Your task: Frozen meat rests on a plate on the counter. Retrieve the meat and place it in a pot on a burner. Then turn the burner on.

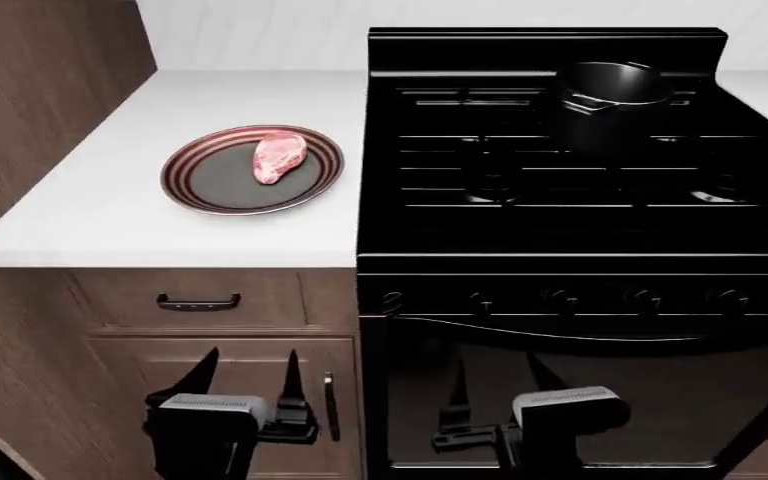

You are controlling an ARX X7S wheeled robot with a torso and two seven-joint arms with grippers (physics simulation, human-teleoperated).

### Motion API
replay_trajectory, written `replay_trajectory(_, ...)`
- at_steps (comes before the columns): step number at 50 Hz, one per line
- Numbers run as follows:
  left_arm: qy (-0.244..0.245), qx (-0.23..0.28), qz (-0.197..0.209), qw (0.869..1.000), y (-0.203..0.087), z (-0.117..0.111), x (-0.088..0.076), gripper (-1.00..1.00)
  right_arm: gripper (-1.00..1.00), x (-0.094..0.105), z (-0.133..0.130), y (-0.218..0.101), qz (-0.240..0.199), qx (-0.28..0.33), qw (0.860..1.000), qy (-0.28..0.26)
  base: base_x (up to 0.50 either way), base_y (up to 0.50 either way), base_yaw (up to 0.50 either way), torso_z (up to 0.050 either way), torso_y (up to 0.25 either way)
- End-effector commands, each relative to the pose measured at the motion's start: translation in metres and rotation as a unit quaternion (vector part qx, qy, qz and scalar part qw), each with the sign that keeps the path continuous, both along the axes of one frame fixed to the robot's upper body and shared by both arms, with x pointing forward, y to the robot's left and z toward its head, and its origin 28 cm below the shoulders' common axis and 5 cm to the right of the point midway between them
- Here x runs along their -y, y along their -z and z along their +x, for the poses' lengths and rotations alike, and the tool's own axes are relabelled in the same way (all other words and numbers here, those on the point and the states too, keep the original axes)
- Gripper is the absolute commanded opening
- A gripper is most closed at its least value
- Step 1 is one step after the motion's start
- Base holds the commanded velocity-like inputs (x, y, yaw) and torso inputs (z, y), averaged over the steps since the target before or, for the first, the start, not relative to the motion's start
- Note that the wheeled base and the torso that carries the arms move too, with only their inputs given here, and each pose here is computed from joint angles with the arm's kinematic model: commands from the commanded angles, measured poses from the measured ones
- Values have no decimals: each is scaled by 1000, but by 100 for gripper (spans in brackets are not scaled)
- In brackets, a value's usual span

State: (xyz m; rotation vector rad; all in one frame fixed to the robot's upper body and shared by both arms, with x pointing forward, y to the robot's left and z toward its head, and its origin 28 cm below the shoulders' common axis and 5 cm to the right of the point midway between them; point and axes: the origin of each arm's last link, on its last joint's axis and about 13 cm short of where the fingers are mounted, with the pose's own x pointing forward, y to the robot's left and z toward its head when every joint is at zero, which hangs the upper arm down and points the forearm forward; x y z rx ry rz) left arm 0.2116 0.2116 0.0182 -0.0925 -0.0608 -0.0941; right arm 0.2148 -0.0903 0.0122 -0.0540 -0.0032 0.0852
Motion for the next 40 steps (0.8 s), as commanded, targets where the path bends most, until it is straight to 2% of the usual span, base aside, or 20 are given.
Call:
replay_trajectory(1,-53,-38,-2,998,-25,12,-11,100,100,7,-1,-19,-13,-9,1000,-2,0,0,0,0,0)
replay_trajectory(5,-90,-53,29,994,-61,21,-26,100,100,17,-2,-53,-32,10,999,1,0,0,0,0,0)
replay_trajectory(8,-103,-40,53,992,-92,24,-34,100,100,25,-3,-83,-42,34,999,4,0,0,0,0,0)
replay_trajectory(13,-99,-18,62,993,-146,24,-45,100,100,38,-9,-130,-55,74,996,-8,0,0,0,0,0)
replay_trajectory(18,-89,5,73,993,-184,25,-53,100,100,44,-13,-161,-70,108,991,-20,341,5,0,0,0)
replay_trajectory(28,-72,22,110,991,-214,24,-59,100,100,46,-18,-195,-112,127,985,-35,500,9,0,0,0)
replay_trajectory(40,-58,23,134,989,-218,28,-58,100,100,46,-18,-207,-137,138,980,-44,500,10,0,0,0)
